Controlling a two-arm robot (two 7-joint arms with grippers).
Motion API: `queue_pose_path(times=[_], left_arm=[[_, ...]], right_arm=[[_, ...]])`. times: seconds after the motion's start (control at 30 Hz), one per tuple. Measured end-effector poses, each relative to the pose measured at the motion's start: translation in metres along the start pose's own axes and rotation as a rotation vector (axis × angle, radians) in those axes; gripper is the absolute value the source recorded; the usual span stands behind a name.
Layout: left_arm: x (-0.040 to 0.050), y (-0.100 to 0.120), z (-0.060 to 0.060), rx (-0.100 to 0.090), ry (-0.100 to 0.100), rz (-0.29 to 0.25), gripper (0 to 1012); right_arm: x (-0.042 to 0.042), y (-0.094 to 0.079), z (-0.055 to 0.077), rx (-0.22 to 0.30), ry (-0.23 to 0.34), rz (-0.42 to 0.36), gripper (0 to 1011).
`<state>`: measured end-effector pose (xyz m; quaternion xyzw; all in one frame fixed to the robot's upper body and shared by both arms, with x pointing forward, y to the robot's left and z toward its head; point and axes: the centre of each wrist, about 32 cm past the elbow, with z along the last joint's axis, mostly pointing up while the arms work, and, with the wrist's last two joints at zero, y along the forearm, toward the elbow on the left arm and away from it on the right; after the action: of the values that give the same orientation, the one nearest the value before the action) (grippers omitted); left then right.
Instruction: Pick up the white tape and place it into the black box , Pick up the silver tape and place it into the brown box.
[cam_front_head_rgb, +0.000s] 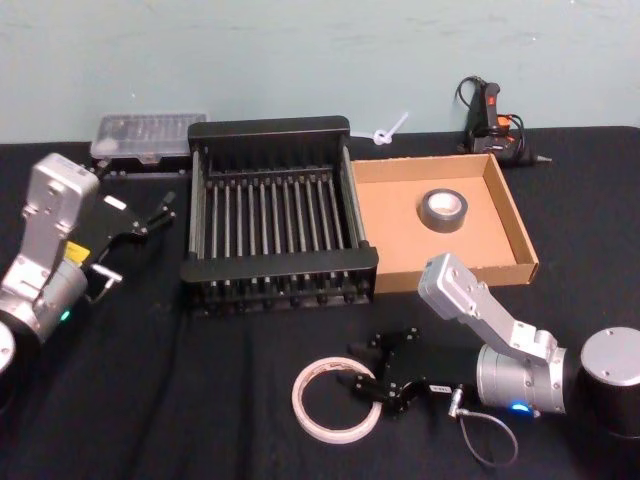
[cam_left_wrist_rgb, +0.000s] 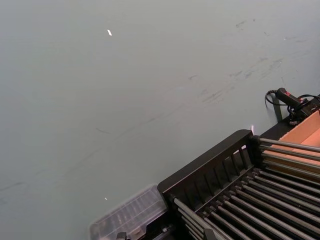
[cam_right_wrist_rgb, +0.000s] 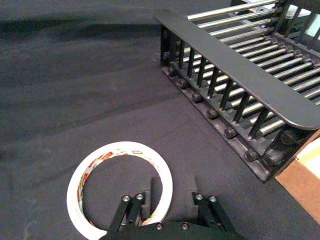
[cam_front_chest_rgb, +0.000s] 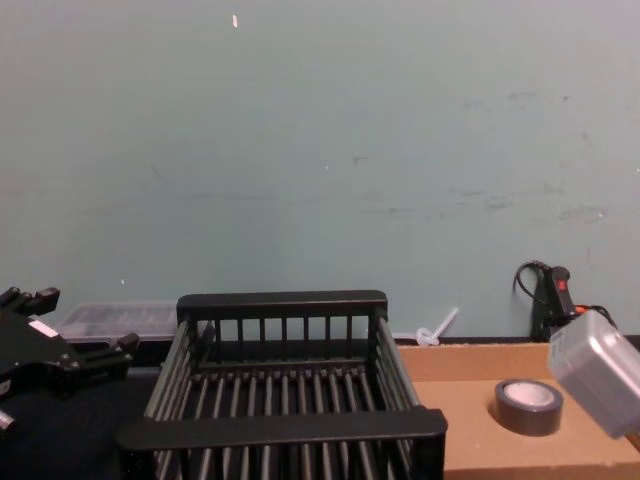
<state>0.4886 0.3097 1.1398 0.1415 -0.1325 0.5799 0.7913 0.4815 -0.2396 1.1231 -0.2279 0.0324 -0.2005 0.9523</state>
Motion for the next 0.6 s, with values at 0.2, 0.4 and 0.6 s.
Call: queue_pose_path(times=[0.2, 0.4, 0.6], left_arm=[[0.0, 0.0, 0.0, 0.0, 0.0, 0.0, 1001], [0.0, 0.0, 0.0, 0.0, 0.0, 0.0, 1001], [0.0, 0.0, 0.0, 0.0, 0.0, 0.0, 1001]], right_arm=[[0.0, 0.0, 0.0, 0.0, 0.0, 0.001, 248], [0.0, 0.0, 0.0, 0.0, 0.0, 0.001, 107], [0.0, 0.0, 0.0, 0.0, 0.0, 0.0, 98]])
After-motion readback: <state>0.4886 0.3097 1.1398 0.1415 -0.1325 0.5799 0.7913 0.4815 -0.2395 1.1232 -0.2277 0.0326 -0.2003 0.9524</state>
